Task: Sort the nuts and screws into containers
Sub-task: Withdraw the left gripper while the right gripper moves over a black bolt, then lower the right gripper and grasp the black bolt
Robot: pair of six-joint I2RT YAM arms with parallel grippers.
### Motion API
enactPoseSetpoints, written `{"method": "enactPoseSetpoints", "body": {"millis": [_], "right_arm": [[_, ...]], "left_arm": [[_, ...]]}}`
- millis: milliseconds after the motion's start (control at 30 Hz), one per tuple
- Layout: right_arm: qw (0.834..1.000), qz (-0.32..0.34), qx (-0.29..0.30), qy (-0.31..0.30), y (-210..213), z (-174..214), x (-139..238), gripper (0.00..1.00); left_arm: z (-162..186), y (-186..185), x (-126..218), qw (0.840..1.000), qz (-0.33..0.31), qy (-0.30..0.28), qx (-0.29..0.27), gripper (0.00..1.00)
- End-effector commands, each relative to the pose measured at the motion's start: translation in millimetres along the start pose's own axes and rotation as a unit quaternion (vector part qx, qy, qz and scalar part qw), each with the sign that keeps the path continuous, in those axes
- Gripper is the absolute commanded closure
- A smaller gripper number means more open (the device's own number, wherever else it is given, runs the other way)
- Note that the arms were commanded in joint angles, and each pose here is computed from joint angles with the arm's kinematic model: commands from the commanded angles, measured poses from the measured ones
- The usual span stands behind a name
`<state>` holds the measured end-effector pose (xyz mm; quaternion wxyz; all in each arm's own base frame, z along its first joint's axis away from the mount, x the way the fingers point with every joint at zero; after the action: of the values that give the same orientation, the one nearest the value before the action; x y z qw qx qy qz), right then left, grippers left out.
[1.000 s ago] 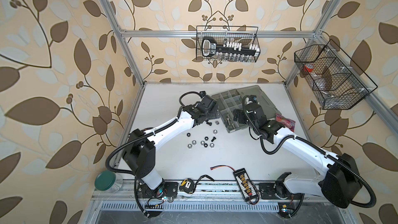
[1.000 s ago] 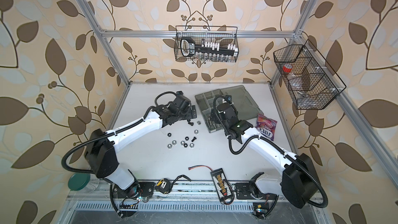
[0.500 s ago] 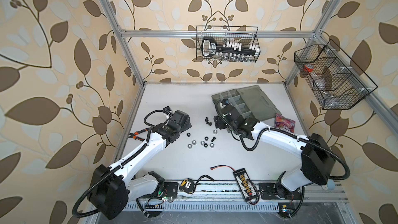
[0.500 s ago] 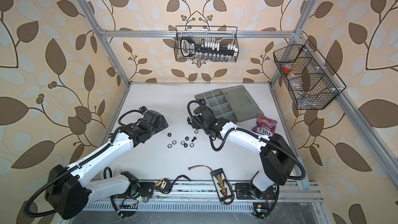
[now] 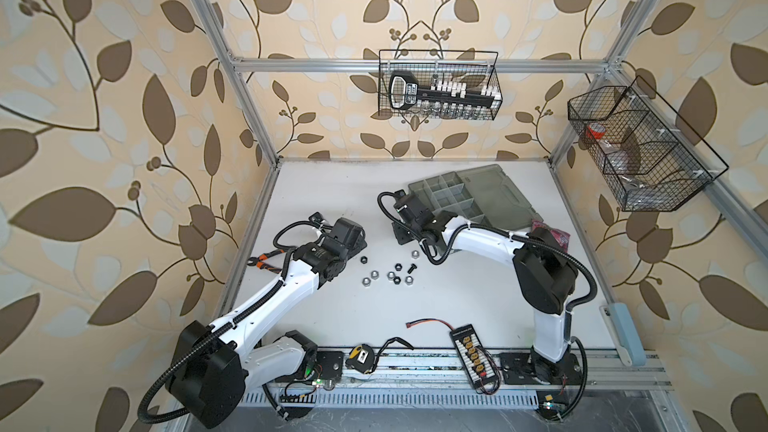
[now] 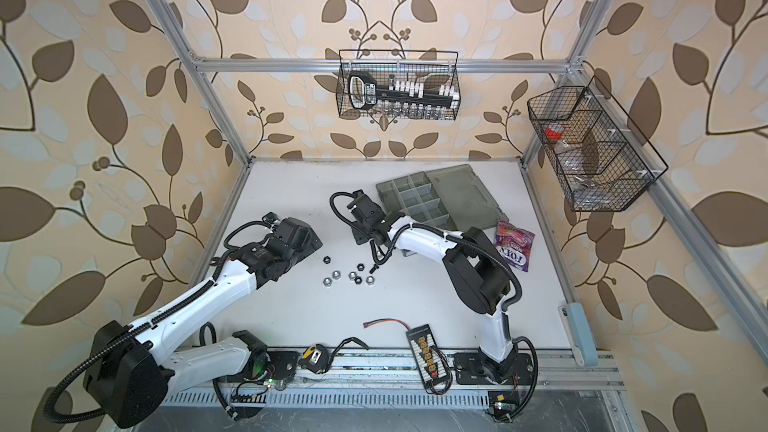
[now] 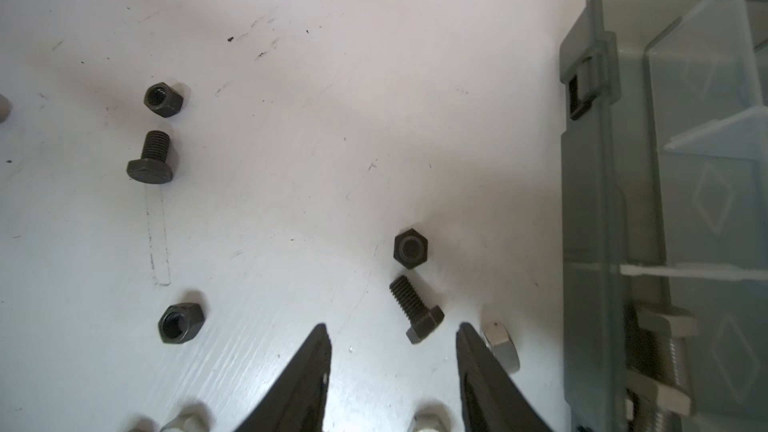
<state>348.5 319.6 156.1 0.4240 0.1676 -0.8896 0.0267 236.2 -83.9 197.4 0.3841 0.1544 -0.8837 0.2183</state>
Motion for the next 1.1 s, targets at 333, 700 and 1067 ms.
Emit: {"method": "enactPoseSetpoints", "body": {"millis": [333, 700, 1067], "right_arm": [[0.999, 0.029, 0.018, 0.031, -2, -2, -38, 0.55], [0.998, 0.027, 0.003, 0.052, -13, 1, -59, 0.55], [0.998, 0.019, 0.000, 0.064, -13, 6, -70, 0.62]], "left_arm": [[-2, 6, -3, 0.999, -0.032, -0.011, 0.006, 0.01], [-2, 4, -5, 0.999, -0.040, -0.005, 0.001, 0.01], [-1, 3, -7, 0.999, -0.044, 0.000, -0.004, 0.01]]}}
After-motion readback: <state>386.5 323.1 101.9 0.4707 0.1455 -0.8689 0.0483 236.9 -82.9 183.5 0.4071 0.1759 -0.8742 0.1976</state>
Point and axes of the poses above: each gripper's point midway between its finger pads, its own x axis back along the fingers, its own y axis along the line the jaws close on, z = x × y, the point moved 8 cm from there along x, back along the fingers, and after that the axes turned 7 degrees about -x, right-handed, at the moved point
